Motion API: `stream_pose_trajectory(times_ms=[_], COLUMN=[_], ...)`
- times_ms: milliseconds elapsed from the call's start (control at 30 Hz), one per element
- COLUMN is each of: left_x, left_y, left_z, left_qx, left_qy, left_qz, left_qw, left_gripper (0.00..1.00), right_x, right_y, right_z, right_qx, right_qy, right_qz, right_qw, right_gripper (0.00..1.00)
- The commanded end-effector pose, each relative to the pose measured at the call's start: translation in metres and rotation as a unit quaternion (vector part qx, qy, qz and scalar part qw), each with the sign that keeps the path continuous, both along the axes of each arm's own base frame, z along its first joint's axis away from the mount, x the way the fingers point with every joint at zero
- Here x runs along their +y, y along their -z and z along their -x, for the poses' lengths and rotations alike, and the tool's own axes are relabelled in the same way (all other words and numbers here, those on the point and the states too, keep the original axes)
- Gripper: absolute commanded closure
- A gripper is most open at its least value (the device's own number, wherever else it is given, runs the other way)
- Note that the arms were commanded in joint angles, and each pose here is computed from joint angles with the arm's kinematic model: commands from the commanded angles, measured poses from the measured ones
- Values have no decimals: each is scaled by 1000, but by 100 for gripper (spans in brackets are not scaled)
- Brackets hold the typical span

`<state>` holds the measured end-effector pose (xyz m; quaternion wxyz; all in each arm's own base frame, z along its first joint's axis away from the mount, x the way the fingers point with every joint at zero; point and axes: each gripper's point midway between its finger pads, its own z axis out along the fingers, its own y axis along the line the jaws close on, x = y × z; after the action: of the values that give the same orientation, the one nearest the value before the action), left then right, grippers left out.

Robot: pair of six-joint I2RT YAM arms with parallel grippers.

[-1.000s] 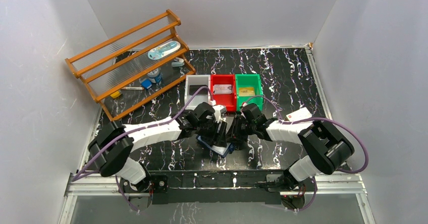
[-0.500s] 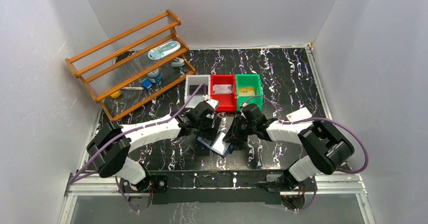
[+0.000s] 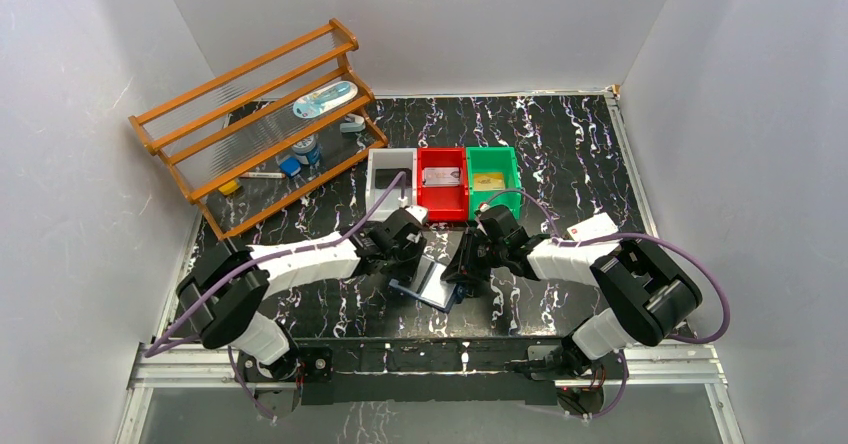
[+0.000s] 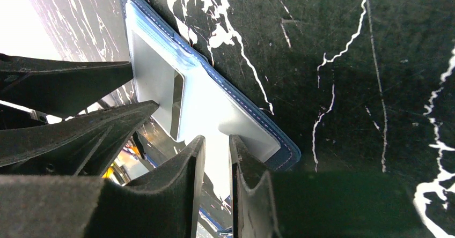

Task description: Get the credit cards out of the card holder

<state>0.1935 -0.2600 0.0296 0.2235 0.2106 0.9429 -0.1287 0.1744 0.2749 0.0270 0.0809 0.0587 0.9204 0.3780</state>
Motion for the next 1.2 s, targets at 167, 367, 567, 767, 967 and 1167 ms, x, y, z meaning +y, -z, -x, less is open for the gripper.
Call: stream_pose_trajectory(times_ms=[167,367,567,767,967,1167], left_x=[3,1,-1,-4,-2,0], left_y=[1,1,-12,-19,-18,-19], left_z=[29,38,34,32,34,34], left_qx=[55,77,67,60,62,57], left_qy=[-35,-85,-114,-110,-110,-110], left_qz=[53,89,121,131,132,131], left_qw=[996,989,984,984,983,983], left_gripper=[61,62,62,61,61,60], right_x=[-5,1,-8,13,35,42], right_y=[-10,-33,-37,-66,-71,-48], right_z=[-12,-16,-20,-23,-18,-3], right_qx=[-31,-57,-100,-137,-132,-107], right_qy=[6,3,5,-5,-25,-50], right_qz=[31,6,116,103,72,92], right_qw=[999,998,988,985,988,989], right_gripper=[67,64,66,66,65,66])
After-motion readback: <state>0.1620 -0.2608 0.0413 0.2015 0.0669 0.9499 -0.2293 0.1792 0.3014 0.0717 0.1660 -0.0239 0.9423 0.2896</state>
